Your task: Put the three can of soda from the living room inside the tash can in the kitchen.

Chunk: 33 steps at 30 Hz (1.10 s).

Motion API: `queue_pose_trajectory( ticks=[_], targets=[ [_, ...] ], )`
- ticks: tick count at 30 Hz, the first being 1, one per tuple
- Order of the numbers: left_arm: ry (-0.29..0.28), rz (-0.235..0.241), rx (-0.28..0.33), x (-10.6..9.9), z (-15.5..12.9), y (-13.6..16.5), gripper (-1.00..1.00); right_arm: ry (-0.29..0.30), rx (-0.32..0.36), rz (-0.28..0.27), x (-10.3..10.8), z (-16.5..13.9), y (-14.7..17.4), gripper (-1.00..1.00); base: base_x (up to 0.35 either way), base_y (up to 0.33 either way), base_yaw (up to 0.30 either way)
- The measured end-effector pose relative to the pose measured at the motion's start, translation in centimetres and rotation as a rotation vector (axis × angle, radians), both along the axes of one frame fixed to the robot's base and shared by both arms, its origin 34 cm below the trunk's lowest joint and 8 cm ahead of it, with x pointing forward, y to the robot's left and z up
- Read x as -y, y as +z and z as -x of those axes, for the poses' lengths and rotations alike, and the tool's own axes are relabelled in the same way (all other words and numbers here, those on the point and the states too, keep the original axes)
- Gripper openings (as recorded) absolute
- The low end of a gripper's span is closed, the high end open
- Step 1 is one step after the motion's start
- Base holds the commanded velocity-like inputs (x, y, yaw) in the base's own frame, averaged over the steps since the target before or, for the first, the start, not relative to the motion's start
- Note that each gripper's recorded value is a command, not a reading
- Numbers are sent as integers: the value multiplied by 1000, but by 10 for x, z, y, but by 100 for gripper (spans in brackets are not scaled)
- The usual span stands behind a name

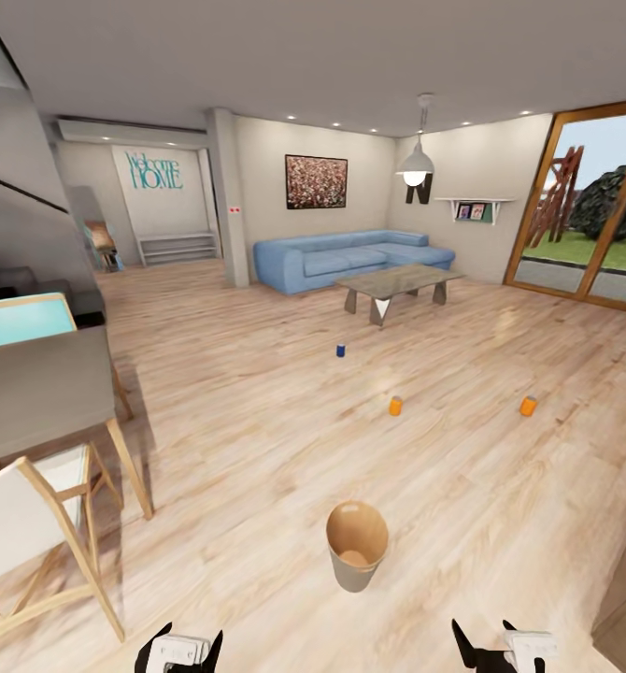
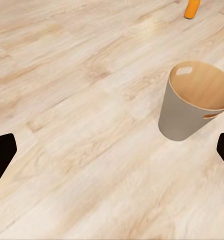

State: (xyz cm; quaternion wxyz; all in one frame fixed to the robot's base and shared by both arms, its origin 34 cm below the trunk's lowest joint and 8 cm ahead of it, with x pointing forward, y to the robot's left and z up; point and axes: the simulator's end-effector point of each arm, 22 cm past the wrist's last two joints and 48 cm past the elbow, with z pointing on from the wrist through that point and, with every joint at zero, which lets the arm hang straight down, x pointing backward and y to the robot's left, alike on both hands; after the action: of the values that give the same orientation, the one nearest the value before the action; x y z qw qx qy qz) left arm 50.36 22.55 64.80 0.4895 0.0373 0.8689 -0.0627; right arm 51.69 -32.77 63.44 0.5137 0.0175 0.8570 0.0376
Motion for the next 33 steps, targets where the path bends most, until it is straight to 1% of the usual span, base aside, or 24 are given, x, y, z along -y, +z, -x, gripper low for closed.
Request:
queue_pose_trajectory(
  ticks=[14, 19, 27, 33],
  targets=[
    [5, 0, 3, -1, -1, 1, 100, 0, 1, 0, 0, 0, 0, 100, 20, -21, 0],
    [5, 0, 3, -1, -1, 1, 100, 5, -1, -1, -3, 0, 0, 100, 0, 0, 26],
    [5, 0, 2, -1, -1, 1, 100, 7, -1, -1, -5, 0, -1, 100, 0, -9, 176],
    [5, 0, 2, -1, -1, 1, 100, 7, -2, -1, -5, 0, -1, 100, 8, -103, 231]
  ],
)
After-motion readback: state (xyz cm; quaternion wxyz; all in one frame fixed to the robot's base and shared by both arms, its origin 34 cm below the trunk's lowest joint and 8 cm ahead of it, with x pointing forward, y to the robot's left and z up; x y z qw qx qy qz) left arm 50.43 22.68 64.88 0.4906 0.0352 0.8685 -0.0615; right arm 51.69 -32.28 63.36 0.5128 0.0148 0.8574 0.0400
